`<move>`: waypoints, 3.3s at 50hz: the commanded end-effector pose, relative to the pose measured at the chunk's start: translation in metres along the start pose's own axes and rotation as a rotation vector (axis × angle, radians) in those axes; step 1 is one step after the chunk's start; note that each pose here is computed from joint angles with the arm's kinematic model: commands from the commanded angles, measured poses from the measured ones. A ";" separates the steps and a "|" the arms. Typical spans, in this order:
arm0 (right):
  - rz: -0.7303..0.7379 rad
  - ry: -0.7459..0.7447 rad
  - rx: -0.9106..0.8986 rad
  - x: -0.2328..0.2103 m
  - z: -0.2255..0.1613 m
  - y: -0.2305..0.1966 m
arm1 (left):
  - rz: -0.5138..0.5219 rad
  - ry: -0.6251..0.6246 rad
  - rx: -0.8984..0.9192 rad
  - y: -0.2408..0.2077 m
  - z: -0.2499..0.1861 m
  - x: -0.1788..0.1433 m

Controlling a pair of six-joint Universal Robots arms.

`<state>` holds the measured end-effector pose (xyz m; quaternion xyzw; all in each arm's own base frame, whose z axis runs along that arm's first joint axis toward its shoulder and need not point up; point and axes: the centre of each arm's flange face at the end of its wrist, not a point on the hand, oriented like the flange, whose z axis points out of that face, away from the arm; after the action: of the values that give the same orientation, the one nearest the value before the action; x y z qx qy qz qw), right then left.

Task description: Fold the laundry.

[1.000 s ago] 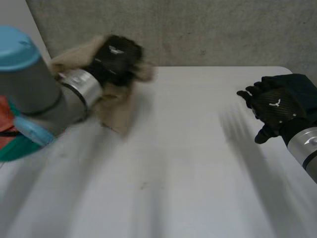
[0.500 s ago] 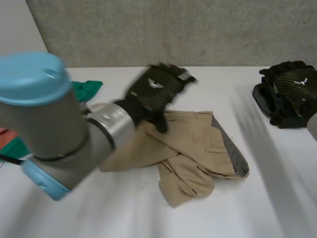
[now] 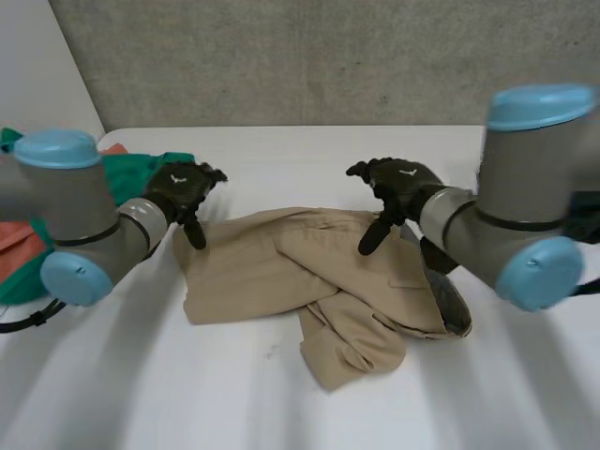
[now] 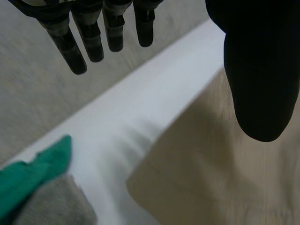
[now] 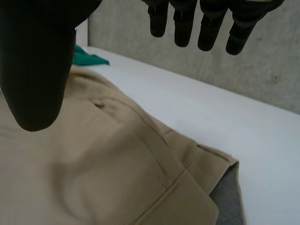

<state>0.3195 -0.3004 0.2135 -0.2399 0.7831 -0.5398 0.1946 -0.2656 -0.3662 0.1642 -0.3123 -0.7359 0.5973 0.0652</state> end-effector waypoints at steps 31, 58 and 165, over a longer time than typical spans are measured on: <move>-0.471 0.116 0.503 -0.015 -0.101 -0.145 | 0.091 -0.146 0.536 -0.226 -0.150 -0.001; -0.491 0.116 0.377 -0.015 -0.116 -0.140 | 0.103 -0.227 0.518 -0.224 -0.104 -0.015; -0.463 0.076 0.067 0.038 0.008 0.038 | 0.294 -0.177 0.042 0.016 -0.096 0.085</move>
<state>0.2910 -0.3257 0.1538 -0.3863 0.6916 -0.6084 0.0475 -0.2872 -0.2395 0.1234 -0.3832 -0.6840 0.6151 -0.0838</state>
